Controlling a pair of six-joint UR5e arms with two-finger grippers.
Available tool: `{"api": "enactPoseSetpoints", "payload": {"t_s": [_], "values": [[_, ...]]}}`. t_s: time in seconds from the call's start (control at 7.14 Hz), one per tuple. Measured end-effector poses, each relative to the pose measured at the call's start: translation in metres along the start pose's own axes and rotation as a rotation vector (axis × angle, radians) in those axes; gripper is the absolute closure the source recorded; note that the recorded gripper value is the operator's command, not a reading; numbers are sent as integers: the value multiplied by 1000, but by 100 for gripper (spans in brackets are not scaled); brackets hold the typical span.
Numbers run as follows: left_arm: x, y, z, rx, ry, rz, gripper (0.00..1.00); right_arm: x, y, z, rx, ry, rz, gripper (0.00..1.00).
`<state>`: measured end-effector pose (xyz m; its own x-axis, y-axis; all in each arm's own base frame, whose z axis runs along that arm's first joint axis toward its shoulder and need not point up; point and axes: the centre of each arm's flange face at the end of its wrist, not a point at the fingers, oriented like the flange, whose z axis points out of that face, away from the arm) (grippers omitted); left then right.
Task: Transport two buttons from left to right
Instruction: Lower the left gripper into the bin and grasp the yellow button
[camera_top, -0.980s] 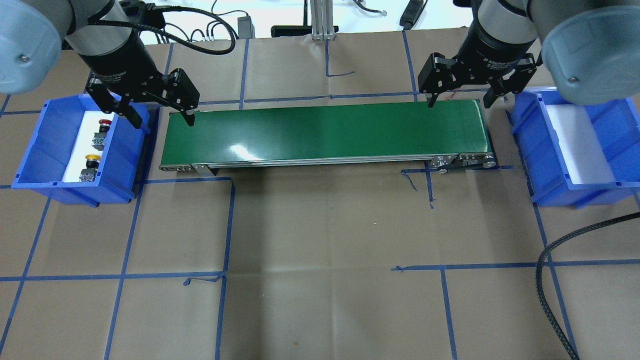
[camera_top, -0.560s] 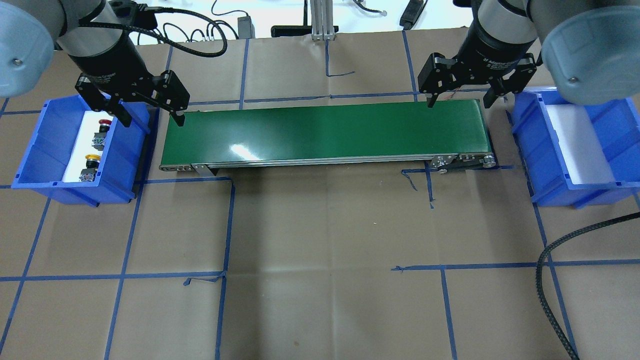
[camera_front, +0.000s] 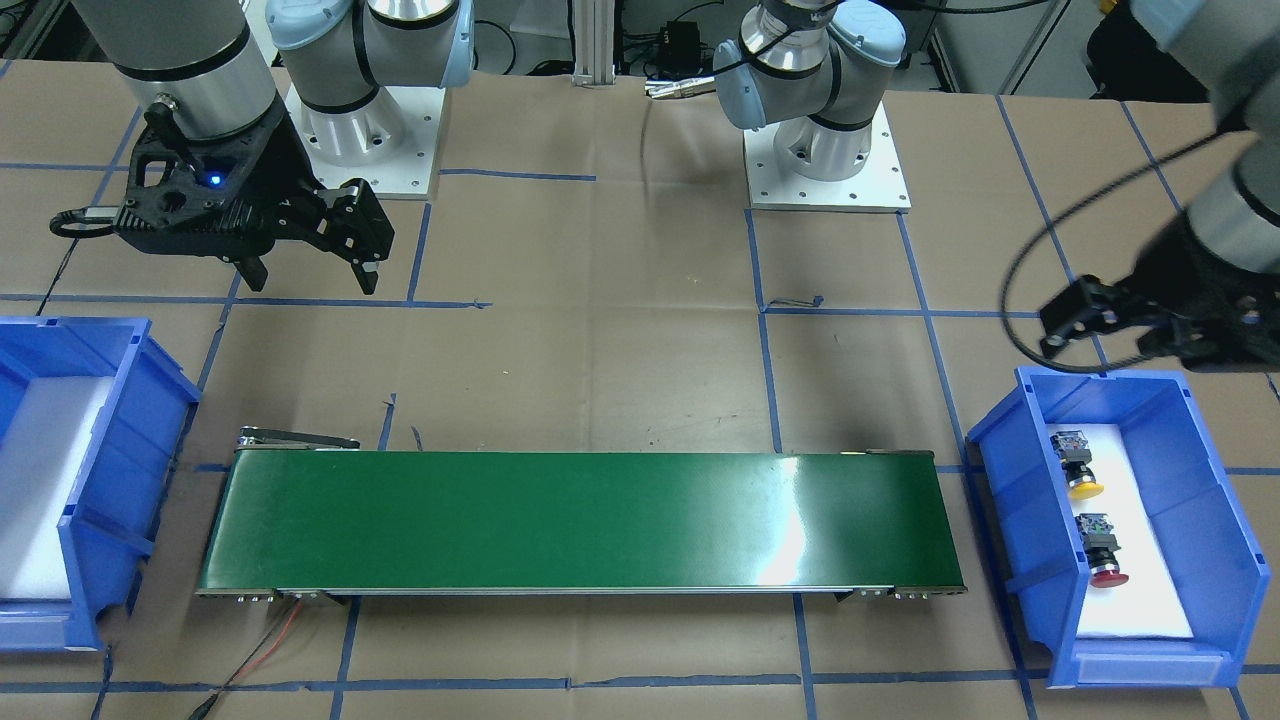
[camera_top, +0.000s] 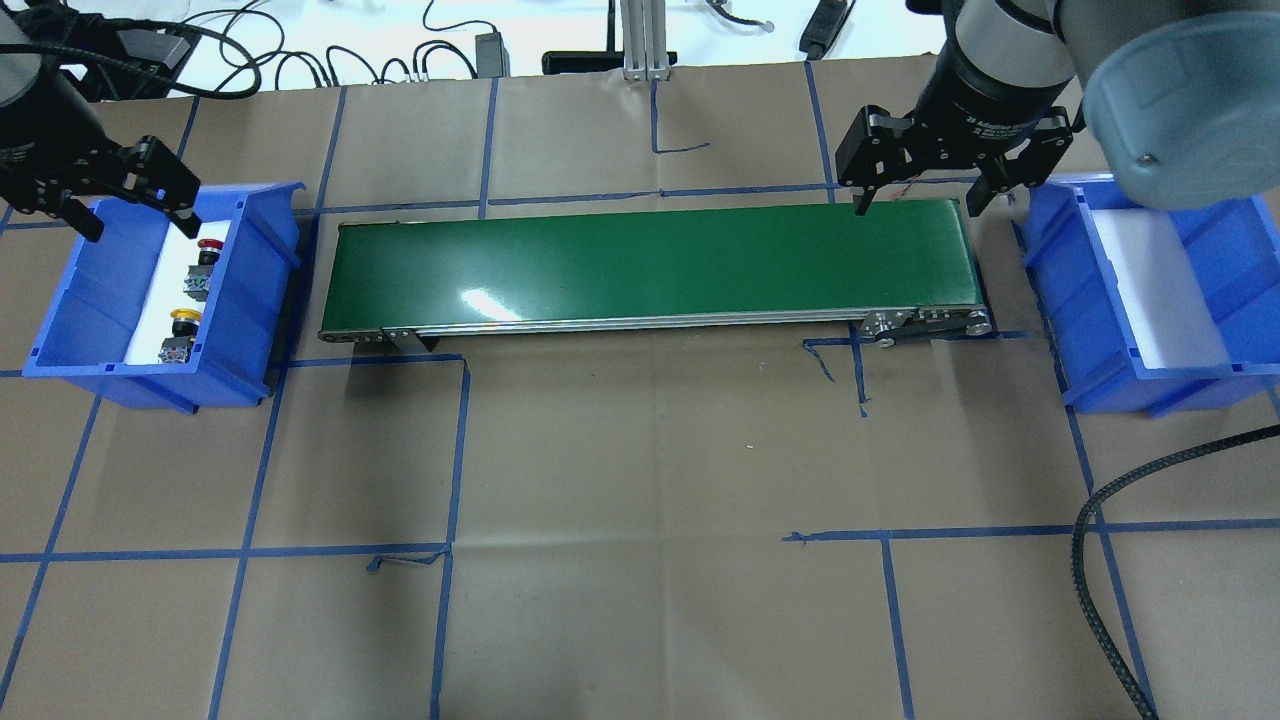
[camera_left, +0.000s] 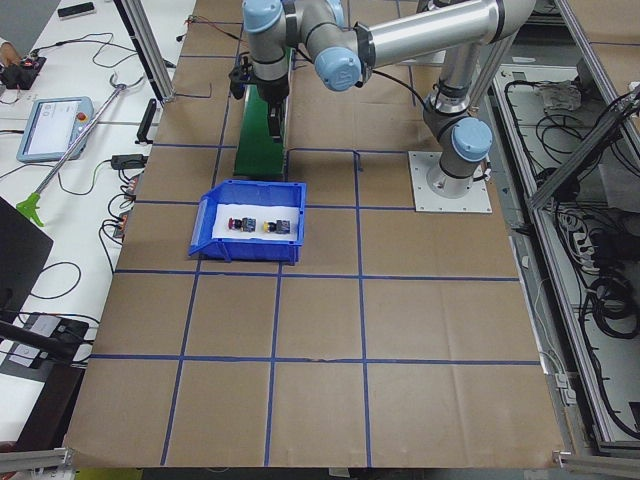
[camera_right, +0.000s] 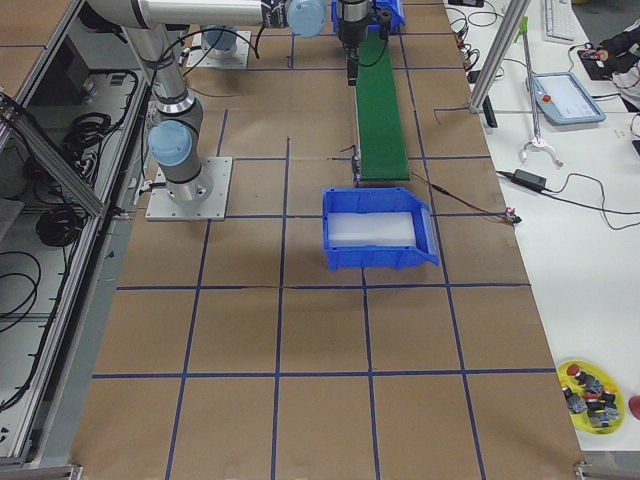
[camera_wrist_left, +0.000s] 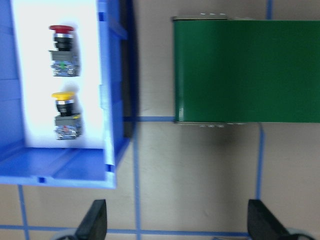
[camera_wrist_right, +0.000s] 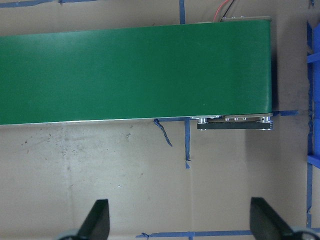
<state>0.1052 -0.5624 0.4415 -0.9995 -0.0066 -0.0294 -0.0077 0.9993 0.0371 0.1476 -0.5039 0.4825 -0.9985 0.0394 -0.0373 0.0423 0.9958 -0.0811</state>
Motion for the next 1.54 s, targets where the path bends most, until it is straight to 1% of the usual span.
{"api": "enactPoseSetpoints", "payload": {"t_s": [0.28,0.42,0.84,1.12,1.54], "values": [[-74,-10,30,14,2,2,1,0,0,0,0,0,0,0],[-91,-16,46,17,2,10,1,0,0,0,0,0,0,0],[-100,-30,98,21,22,20,2,0,0,0,0,0,0,0],[-105,-36,148,17,32,15,3,0,0,0,0,0,0,0],[-101,-24,198,19,29,9,3,0,0,1,-1,0,0,0]]}}
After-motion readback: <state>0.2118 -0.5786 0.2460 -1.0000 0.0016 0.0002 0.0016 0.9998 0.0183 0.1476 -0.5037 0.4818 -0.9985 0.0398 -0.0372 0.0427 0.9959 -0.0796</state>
